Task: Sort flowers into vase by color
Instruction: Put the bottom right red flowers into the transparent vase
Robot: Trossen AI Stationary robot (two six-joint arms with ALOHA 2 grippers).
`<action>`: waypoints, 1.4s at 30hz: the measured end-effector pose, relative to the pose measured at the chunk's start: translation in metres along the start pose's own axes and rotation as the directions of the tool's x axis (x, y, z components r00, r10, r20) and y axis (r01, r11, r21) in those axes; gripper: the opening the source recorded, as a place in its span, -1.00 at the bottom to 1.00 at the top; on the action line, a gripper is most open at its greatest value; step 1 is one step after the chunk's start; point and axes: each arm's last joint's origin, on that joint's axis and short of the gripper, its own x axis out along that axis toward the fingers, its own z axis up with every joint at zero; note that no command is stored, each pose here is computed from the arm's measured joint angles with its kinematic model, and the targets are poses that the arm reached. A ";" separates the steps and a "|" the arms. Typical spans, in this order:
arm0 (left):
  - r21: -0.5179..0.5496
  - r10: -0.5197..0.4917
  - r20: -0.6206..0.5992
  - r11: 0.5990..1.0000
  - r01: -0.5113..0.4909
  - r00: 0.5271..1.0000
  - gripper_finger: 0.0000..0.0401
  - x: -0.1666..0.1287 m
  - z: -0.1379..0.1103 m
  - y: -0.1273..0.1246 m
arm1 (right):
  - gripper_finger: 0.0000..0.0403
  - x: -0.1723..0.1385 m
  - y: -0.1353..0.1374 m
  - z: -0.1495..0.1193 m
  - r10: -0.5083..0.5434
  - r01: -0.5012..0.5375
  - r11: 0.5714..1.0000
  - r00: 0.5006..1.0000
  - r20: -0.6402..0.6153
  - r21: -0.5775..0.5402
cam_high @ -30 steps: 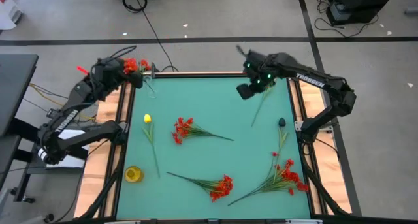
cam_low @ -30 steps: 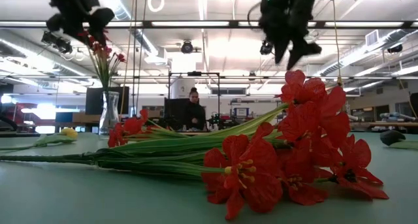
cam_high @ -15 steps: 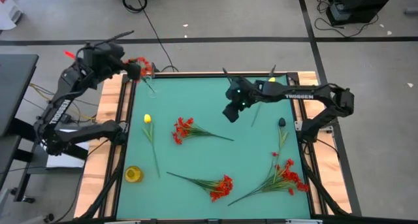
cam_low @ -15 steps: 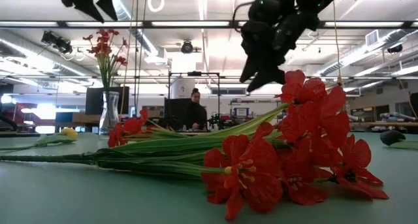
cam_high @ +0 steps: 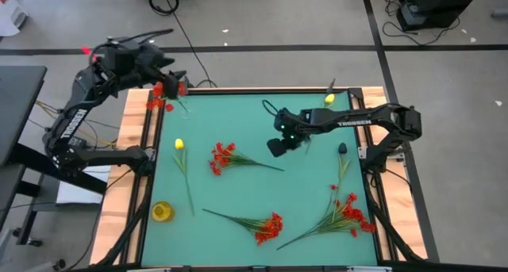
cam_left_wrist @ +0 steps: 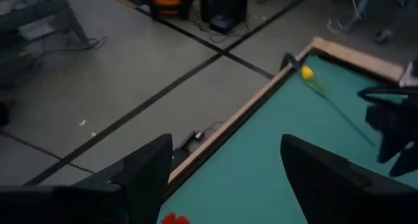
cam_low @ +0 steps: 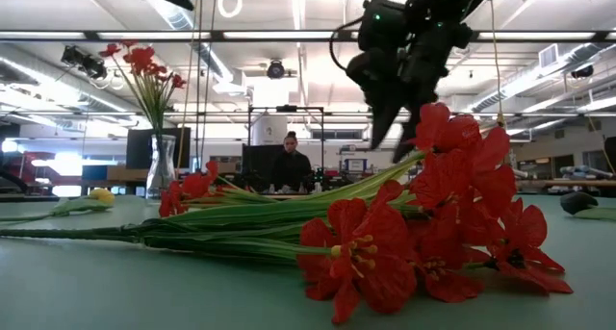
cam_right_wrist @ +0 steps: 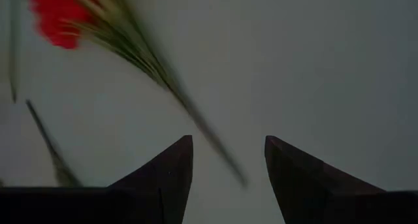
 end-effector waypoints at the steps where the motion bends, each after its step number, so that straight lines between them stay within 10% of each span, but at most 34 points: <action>1: 0.014 -0.011 -0.007 1.000 0.011 1.000 0.45 0.003 0.000 -0.002 | -0.01 0.001 0.001 -0.005 -0.006 0.008 0.998 0.999 -0.033 0.061; 10: 0.128 -0.040 0.002 0.991 0.039 0.999 0.45 0.012 0.004 -0.006 | -0.01 0.007 0.035 -0.090 -0.037 0.140 0.915 0.963 -0.267 0.378; 20: 0.174 -0.284 -0.094 0.939 0.297 0.954 0.45 0.051 0.004 -0.012 | -0.01 0.009 0.059 -0.200 -0.070 0.338 0.705 0.908 -0.413 0.624; 27: 0.228 -0.284 -0.102 0.926 0.300 0.953 0.45 0.058 0.004 -0.012 | -0.01 0.013 0.044 -0.238 -0.255 0.505 0.649 0.849 -0.463 0.569; 31: 0.245 -0.284 -0.084 0.923 0.296 0.955 0.45 0.055 0.007 -0.012 | -0.01 0.026 0.033 -0.254 -0.317 0.539 0.674 0.829 -0.461 0.506; 37: 0.266 -0.282 -0.010 0.924 0.275 0.959 0.45 0.036 0.024 -0.011 | -0.01 0.044 0.038 -0.273 -0.232 0.307 0.946 0.868 -0.439 0.107; 42: 0.307 -0.311 0.042 0.908 0.284 0.949 0.45 0.024 0.036 -0.017 | -0.01 0.046 0.027 -0.270 -0.353 0.286 0.935 0.813 -0.463 -0.211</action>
